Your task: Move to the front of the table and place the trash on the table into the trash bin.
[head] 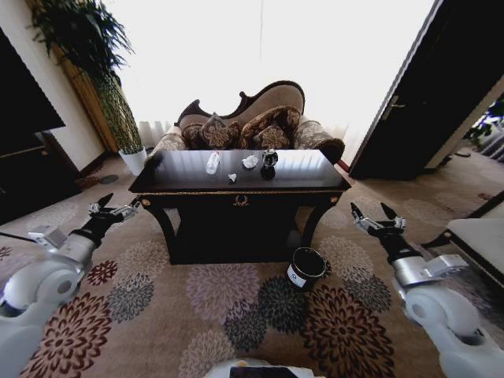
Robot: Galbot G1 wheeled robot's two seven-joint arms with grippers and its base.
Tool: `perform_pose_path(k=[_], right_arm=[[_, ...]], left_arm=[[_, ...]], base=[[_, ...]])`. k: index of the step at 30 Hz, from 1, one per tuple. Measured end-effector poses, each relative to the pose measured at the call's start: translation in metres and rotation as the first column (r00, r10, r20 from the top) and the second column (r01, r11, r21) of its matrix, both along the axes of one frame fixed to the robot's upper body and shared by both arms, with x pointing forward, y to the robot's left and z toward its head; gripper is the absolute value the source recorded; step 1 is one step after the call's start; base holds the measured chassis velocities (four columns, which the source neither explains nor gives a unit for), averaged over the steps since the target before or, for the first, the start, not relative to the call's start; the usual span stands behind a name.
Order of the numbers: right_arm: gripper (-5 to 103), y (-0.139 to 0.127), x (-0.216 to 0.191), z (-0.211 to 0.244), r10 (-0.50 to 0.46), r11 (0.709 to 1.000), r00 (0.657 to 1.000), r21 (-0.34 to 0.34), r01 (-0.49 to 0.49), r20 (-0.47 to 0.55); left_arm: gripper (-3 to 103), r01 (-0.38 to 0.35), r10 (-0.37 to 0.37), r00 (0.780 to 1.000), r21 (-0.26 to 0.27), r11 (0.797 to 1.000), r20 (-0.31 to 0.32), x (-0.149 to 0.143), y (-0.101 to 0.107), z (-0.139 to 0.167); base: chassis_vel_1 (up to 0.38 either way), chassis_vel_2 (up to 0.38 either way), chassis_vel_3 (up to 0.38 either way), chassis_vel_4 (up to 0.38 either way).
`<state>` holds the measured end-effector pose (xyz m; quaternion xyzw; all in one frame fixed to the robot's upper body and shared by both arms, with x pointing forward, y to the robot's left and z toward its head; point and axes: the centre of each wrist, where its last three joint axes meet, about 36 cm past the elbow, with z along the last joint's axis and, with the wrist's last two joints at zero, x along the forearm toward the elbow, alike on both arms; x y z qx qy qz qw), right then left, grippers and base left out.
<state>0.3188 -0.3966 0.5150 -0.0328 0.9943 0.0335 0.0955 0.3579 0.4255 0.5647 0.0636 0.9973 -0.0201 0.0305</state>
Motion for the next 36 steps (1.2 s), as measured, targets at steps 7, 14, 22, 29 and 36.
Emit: perform_pose_path(k=[7,14,22,29,36], right_arm=[[100,0.000,0.000,0.000,0.001,1.000,1.000,-0.001,-0.001,0.001],[100,0.002,-0.001,0.000,0.006,1.000,1.000,0.002,-0.006,0.002],[100,0.003,0.000,0.000,0.002,1.000,1.000,0.010,-0.002,0.009],[100,0.004,0.000,-0.003,0.003,1.000,1.000,0.020,-0.003,0.017],[100,0.006,-0.001,-0.005,0.009,1.000,1.000,0.020,-0.010,0.018]], left_arm=[[100,0.000,0.000,1.000,0.001,1.000,-0.001,-0.001,0.000,0.000],[100,0.001,-0.001,1.000,0.003,1.000,0.001,-0.001,0.000,0.000],[100,0.005,-0.005,1.000,0.004,1.000,0.002,-0.001,-0.001,0.000],[100,0.051,-0.051,0.999,0.032,0.998,-0.013,0.005,-0.002,0.000],[100,0.119,-0.115,0.992,0.081,0.990,-0.057,0.033,0.003,0.003]], base=[[-0.175,0.151,0.150,-0.166],[-0.188,0.223,0.188,-0.201],[-0.231,0.211,0.203,-0.202],[-0.102,0.101,0.094,-0.097],[0.000,0.000,0.000,0.000]])
